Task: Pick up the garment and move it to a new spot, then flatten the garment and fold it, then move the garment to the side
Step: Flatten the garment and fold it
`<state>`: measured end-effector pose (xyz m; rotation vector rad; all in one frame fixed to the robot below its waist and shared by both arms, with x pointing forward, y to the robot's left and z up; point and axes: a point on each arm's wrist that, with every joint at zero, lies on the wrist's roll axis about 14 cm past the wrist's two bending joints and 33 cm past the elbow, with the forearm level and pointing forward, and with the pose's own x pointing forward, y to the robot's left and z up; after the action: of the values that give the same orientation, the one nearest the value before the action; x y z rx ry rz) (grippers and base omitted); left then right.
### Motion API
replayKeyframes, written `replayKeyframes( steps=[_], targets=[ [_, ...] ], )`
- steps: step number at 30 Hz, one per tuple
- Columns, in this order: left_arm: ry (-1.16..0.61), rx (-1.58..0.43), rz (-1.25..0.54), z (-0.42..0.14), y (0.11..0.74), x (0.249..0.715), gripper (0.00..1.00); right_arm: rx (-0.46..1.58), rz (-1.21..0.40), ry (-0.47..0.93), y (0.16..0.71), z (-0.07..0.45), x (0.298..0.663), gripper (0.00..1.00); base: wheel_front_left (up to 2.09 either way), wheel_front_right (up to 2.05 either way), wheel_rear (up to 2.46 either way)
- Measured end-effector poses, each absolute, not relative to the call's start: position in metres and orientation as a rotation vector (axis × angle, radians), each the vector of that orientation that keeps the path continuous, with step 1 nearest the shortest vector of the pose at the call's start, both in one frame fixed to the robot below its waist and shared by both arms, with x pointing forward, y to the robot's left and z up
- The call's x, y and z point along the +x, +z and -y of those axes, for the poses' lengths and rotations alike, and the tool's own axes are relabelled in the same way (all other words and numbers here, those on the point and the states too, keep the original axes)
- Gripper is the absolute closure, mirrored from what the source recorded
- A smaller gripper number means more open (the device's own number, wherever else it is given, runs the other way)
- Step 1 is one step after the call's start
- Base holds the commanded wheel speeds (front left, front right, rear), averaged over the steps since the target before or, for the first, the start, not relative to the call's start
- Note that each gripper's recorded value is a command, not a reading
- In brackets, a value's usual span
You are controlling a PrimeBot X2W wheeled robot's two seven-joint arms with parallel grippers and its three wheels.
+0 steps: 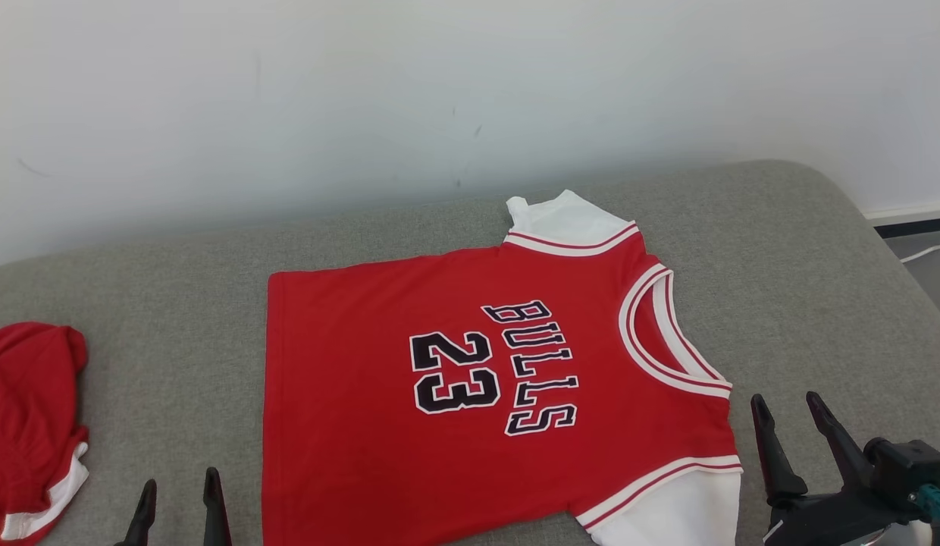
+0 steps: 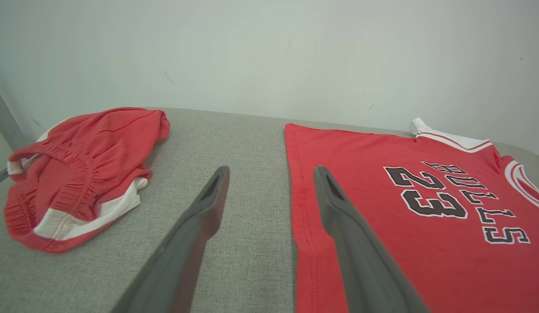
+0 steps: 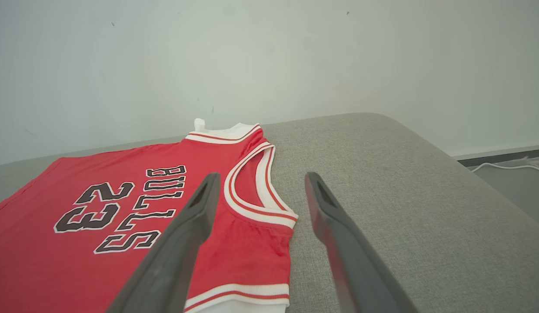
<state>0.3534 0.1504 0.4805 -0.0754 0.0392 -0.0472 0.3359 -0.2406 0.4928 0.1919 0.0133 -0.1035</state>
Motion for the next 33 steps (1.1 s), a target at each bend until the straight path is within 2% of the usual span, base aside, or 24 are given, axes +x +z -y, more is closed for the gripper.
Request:
replayKeyframes(
  steps=[33],
  targets=[
    [-0.050, -0.064, -0.059, -0.1489, 0.4811, 0.3523, 0.00, 0.180, -0.006, -0.093, 0.4947, 0.2376, 0.3364, 0.00, 0.00, 0.00, 0.00]
  ],
)
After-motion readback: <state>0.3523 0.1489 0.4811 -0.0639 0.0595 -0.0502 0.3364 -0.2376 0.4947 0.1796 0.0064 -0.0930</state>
